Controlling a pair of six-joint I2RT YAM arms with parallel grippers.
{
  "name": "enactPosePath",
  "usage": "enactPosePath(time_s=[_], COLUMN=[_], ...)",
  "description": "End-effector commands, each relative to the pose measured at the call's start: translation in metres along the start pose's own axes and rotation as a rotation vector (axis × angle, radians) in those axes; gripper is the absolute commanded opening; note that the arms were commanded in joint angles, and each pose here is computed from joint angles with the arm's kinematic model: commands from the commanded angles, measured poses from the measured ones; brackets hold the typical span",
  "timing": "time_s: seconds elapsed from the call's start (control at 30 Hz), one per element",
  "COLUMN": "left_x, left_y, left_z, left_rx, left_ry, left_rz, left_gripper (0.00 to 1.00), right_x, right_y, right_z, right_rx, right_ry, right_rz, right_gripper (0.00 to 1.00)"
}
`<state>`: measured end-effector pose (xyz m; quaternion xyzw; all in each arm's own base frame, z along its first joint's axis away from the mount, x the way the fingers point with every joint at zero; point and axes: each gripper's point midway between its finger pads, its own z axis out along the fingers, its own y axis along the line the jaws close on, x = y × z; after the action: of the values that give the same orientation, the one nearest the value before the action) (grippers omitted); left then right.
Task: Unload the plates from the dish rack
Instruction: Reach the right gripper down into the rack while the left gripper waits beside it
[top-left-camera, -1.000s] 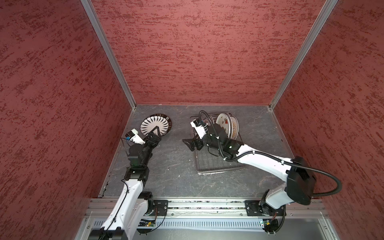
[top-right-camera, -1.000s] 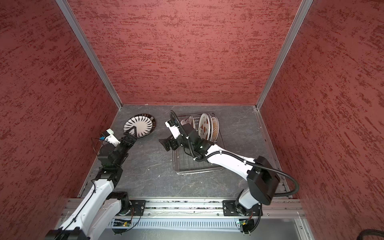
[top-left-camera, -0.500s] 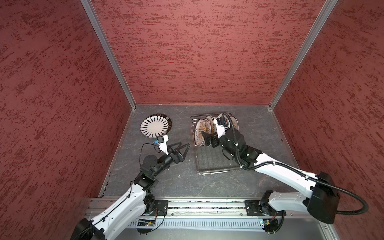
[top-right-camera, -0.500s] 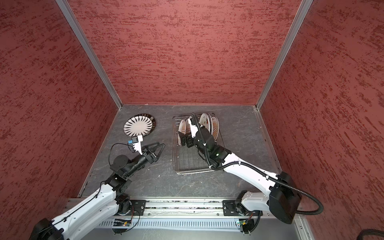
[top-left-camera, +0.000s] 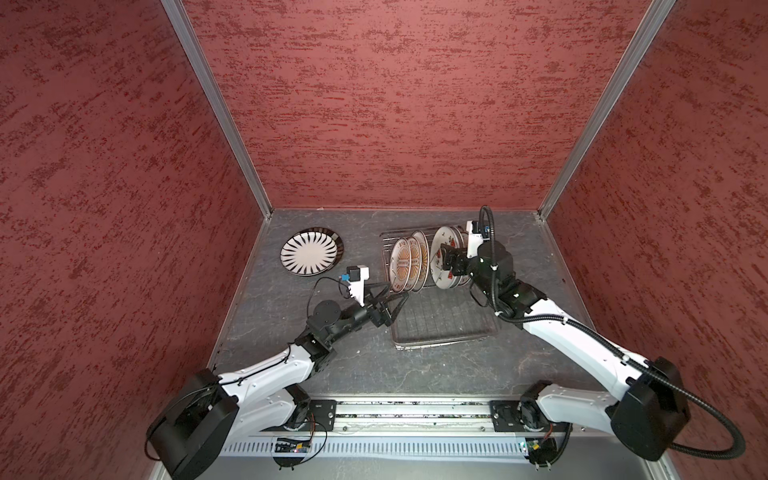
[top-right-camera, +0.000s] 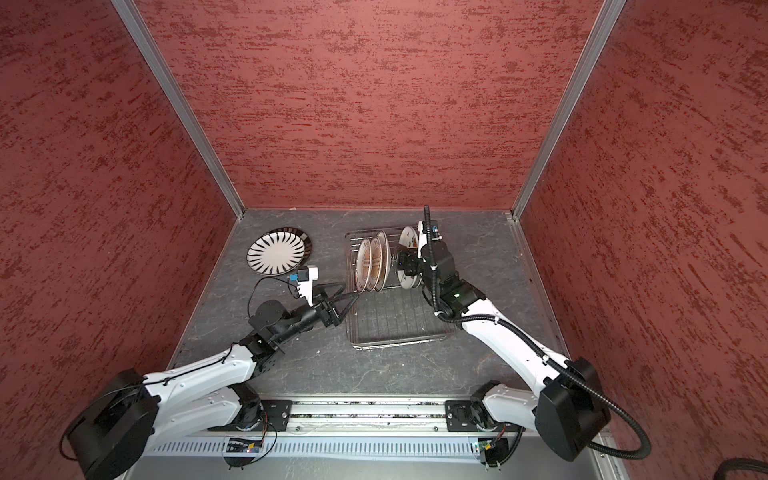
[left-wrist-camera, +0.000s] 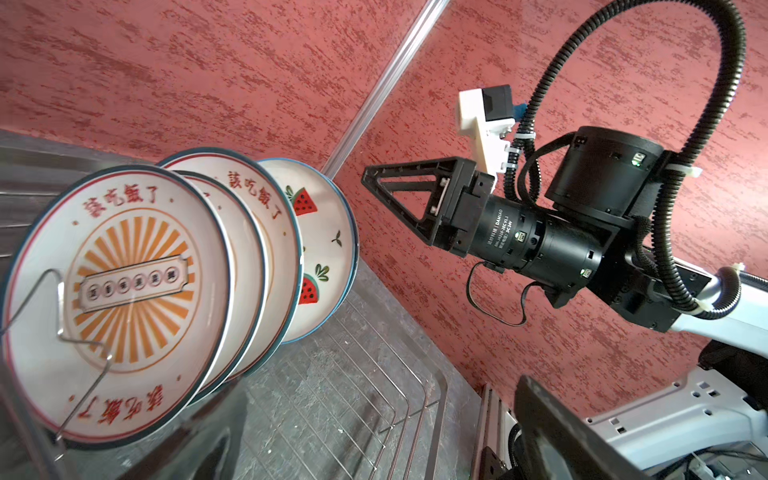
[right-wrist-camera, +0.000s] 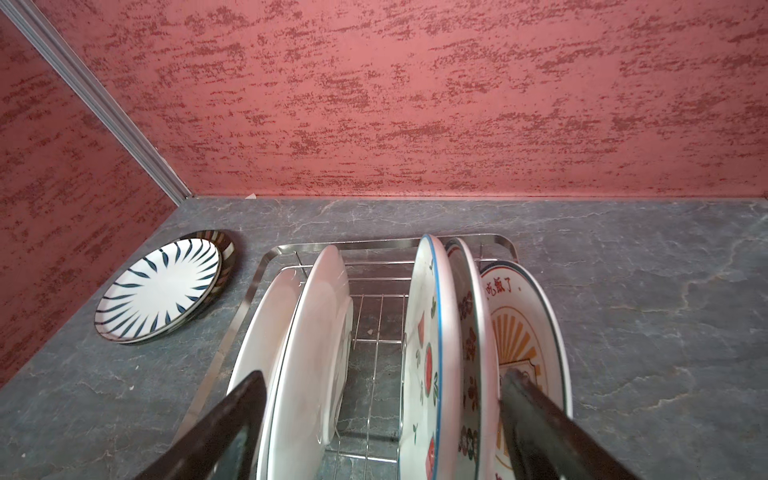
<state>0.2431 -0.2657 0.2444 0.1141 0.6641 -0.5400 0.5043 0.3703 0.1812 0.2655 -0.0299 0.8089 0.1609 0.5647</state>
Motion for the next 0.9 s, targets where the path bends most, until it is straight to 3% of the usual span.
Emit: enactPosePath(time_s=[0.0, 0.23, 0.43, 0.87], left_x=[-0.009, -0.011, -0.008, -0.001], left_y=[-0.019, -0.013, -0.006, -0.004], left_z=[0.013, 0.027, 0.034, 0.041], left_rx=[0.079, 0.027, 0.008, 0.025], left_ry=[-0.001, 0.026, 0.04, 0.049], left_rz=[0.042, 0.041, 0.038, 0.035], left_gripper=[0.99, 0.99, 0.99, 1.0], right_x=[-0.011, -0.013, -0.006, 0.007], right_y=[0.002, -0.012, -0.015, -0.027], right_z=[-0.003, 0.008, 0.018, 0.035], right_rx=[-0.039, 0.029, 0.045, 0.127], right_ry=[-0.001, 0.015, 0.046, 0.089], right_rz=[0.039, 0.042, 0.013, -0.018], right_gripper=[0.71, 0.57, 0.39, 0.29])
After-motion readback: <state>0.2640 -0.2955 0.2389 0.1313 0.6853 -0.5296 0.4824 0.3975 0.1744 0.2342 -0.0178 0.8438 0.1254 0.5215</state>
